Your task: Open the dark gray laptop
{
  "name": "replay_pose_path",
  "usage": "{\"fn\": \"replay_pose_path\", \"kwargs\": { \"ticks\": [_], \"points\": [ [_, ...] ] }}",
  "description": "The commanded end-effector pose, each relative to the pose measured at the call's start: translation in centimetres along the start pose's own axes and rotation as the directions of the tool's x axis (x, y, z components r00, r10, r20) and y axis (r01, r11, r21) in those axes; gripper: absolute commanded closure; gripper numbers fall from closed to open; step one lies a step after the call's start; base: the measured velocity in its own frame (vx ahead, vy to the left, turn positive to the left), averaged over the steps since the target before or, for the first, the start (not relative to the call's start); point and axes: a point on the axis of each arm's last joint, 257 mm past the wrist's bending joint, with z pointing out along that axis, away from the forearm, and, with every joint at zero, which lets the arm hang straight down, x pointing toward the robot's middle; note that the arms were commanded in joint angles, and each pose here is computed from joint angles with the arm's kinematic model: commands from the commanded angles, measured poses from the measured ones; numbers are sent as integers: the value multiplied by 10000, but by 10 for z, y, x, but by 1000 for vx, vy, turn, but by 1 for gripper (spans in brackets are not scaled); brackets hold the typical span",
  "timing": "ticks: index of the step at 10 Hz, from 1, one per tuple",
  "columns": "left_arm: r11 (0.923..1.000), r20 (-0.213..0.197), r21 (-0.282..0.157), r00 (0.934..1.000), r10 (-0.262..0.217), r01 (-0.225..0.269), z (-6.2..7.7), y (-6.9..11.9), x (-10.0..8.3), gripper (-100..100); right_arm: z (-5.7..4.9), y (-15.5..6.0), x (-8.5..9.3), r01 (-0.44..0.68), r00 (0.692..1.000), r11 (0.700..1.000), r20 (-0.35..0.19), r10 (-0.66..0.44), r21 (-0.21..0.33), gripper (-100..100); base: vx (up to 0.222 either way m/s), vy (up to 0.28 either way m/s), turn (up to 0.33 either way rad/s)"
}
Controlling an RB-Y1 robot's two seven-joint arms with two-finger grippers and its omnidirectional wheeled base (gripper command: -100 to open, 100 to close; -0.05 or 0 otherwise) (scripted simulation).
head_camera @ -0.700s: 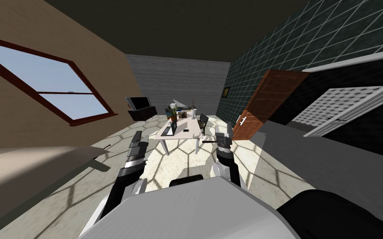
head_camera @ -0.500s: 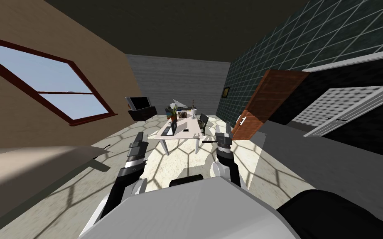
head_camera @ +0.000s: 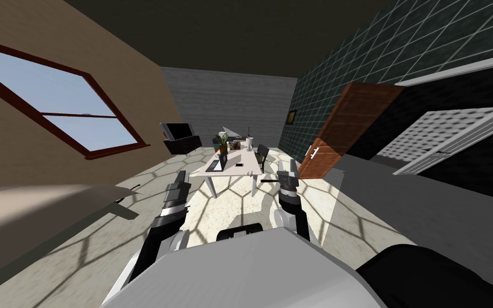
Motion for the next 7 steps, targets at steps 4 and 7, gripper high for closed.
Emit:
{"fn": "replay_pose_path", "kwargs": {
  "ticks": [4, 7],
  "points": [
    [9995, -506, 18, 9982, 311, -311, -1, 5, 7, -100, 0, 0, 0, 1, 10000, 10000, 0, -1, 5, 0, 23, 1, -13],
    [9969, -1050, -103, 9915, 766, -781, -3, 25, 17, -100, 0, 0, 0, 3, 10000, 10000, 1, -3, 9, 0, 154, 23, -58]
  ]
}}
